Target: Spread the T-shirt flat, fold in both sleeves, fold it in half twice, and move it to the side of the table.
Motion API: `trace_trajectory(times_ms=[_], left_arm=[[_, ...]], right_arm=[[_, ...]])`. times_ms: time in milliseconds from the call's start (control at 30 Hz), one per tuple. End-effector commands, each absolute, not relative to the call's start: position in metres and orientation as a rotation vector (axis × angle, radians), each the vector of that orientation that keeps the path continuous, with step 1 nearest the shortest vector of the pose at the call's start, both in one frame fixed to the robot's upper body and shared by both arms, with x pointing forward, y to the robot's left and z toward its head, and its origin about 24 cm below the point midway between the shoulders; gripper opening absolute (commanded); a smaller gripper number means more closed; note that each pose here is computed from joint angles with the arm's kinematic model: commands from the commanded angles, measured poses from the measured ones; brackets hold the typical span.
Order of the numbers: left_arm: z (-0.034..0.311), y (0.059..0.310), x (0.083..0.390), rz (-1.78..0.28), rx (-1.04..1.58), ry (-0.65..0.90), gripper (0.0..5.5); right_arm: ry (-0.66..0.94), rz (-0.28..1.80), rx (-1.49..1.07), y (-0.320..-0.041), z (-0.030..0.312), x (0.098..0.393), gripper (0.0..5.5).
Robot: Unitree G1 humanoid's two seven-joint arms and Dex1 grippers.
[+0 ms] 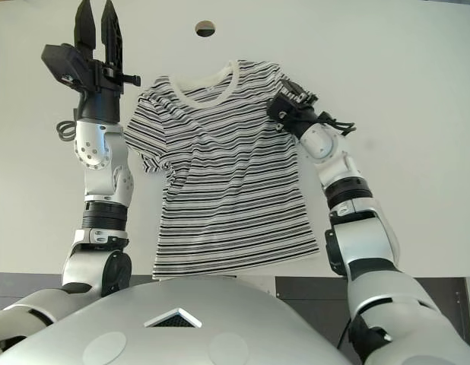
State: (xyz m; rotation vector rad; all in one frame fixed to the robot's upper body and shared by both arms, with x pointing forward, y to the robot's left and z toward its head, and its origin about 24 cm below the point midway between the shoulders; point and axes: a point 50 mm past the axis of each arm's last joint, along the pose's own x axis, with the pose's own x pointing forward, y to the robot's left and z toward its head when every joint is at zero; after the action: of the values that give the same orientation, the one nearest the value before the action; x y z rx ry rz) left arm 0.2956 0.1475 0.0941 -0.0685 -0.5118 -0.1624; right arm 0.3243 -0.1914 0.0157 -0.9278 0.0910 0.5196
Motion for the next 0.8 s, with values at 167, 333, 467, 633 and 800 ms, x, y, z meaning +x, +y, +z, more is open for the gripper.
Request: trace_trajectory(times_ms=[167, 333, 467, 633, 800], left_arm=[[0.091, 0.154, 0.291, -0.220, 0.004, -0.472, 1.64], [0.074, 0.165, 0.287, -0.259, 0.031, -0.327, 1.64], [0.044, 0.179, 0.276, -0.310, 0.001, -0.062, 1.64], [0.012, 0.189, 0.254, -0.285, -0.268, 0.302, 1.64], [-0.001, 0.194, 0.244, -0.233, -0.359, 0.474, 1.64]], right_arm=[[0.174, 0.441, -0.912, -0.239, 0.013, 0.302, 2.58], [-0.038, 0.356, -0.834, -0.230, 0.046, 0.312, 2.58], [-0.568, 0.134, -0.651, -0.228, 0.127, 0.307, 2.58], [-0.739, 0.066, -0.602, -0.228, 0.154, 0.295, 2.58], [-0.738, 0.072, -0.596, -0.224, 0.154, 0.294, 2.58]])
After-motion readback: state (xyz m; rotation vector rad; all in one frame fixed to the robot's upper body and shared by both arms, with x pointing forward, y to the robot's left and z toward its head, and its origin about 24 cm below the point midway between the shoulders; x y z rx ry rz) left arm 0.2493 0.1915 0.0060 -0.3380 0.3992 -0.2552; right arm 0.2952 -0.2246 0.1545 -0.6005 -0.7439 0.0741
